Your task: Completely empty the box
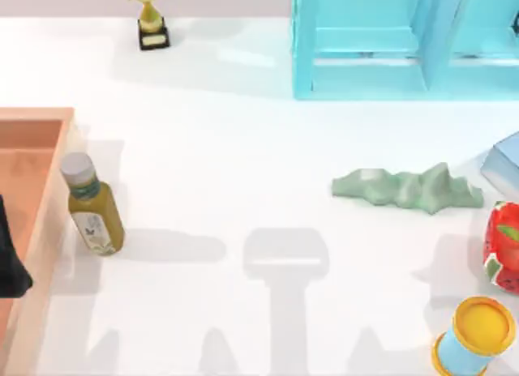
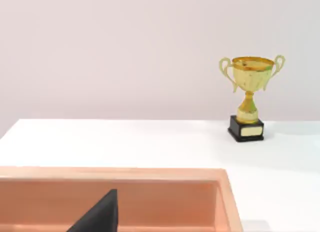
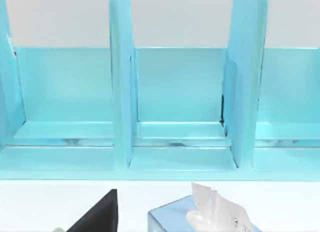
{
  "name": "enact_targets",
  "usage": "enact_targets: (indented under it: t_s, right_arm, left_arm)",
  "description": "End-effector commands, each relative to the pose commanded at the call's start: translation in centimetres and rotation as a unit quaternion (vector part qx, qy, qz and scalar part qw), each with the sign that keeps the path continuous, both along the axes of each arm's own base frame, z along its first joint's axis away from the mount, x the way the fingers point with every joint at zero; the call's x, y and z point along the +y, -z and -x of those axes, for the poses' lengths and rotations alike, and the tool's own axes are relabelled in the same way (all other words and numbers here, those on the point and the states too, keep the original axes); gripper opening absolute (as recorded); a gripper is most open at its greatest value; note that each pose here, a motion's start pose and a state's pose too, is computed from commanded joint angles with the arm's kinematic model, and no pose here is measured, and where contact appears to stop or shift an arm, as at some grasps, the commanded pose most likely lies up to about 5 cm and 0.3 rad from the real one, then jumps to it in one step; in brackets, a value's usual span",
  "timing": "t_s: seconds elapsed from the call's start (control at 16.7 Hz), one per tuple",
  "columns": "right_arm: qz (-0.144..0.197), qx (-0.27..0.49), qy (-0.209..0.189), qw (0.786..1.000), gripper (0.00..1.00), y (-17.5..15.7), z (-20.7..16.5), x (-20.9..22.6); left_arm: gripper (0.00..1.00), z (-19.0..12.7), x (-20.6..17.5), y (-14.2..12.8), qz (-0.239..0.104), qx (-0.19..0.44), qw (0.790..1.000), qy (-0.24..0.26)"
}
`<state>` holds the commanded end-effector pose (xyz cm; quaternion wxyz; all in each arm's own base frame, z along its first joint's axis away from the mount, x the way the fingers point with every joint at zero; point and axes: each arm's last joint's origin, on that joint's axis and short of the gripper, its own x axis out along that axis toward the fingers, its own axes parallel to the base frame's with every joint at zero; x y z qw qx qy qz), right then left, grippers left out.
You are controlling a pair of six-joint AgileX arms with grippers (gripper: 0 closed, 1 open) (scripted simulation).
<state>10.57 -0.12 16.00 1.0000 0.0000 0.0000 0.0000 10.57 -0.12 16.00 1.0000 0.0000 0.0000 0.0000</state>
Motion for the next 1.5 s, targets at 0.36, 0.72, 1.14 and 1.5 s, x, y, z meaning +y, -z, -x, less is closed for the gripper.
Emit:
enact_targets:
  t_s: [0.36, 0.72, 1.14, 1.5]
  right_arm:
    - [0.000, 0.000, 0.000, 1.000, 1.00, 0.0, 0.0, 0.0]
    - [0.000, 0.000, 0.000, 1.000, 1.00, 0.0, 0.0, 0.0]
    - [0.000, 0.000, 0.000, 1.000, 1.00, 0.0, 0.0, 0.0]
    - [0.000, 0.000, 0.000, 1.000, 1.00, 0.0, 0.0, 0.0]
  left_arm:
    - [1.00, -0.1, 0.3, -1.6, -0.017, 0.055, 0.998, -0.014]
    - [1.00, -3.0, 2.0, -6.8, -0.052, 0.285, 0.956, -0.047]
    - [1.00, -11.6, 6.6, -8.0, -0.036, 0.598, 0.801, -0.028]
    - [1.00, -15.4, 9.6, -7.1, -0.010, 0.703, 0.712, 0.005]
